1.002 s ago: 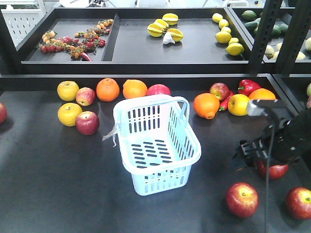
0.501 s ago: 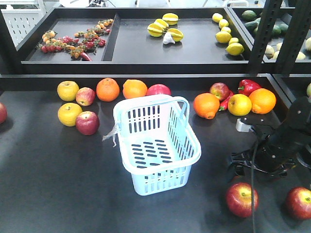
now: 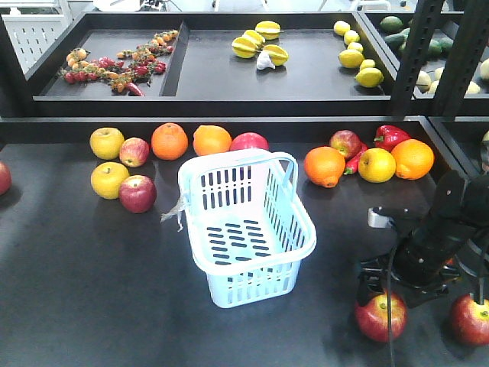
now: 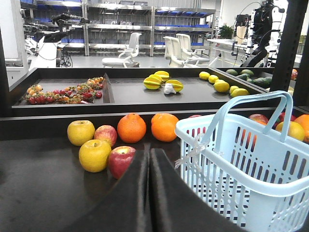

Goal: Pick three apples into basket with both arms
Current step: 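Reach the right gripper down and grasp the red apple nearest the robot, then lift the apple with the right gripper and release it into the basket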

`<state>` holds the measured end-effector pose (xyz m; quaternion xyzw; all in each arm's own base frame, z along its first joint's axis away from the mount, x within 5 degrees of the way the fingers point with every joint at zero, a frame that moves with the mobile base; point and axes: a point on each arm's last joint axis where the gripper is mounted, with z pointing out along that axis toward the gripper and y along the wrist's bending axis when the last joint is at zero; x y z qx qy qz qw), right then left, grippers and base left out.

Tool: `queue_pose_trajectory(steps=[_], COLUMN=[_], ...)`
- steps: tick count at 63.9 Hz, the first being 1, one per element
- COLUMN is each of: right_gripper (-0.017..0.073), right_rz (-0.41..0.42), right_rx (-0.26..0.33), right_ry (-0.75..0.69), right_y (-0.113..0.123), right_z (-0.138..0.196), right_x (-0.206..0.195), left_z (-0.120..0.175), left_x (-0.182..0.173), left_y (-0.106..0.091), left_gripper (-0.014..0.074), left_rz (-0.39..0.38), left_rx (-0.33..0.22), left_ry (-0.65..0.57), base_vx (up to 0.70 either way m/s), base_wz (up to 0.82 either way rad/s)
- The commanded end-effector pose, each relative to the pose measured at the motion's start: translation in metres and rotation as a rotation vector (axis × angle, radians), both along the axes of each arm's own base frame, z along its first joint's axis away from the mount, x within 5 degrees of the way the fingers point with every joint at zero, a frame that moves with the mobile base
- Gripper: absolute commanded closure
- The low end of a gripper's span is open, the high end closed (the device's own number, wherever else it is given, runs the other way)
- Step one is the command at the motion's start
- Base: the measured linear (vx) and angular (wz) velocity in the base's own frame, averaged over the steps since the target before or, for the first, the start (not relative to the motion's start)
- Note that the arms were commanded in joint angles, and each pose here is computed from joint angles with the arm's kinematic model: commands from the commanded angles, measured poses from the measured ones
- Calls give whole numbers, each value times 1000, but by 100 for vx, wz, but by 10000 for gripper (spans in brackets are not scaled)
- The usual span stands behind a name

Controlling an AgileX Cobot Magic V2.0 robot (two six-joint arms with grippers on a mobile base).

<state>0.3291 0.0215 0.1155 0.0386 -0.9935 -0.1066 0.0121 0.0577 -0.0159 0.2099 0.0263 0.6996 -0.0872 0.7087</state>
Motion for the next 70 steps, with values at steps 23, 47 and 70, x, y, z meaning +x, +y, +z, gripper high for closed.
queue_pose_trajectory(steps=[23,47,70], right_gripper=[33,424,554], right_rz=[-34,-12,1], right_rx=[-1,9,145], right_ry=[16,-57,-323], right_y=[-1,-1,11], right_z=[-5,32,136], right_x=[5,1,-10], left_z=[7,7,7], left_x=[1,1,1], left_y=[2,2,2], left_gripper=[601,601,601], left_rz=[21,21,19], left_rx=[-11,-11,-10], left_ry=[-7,-7,-7], base_vx=[0,0,0], base_wz=[0,0,0])
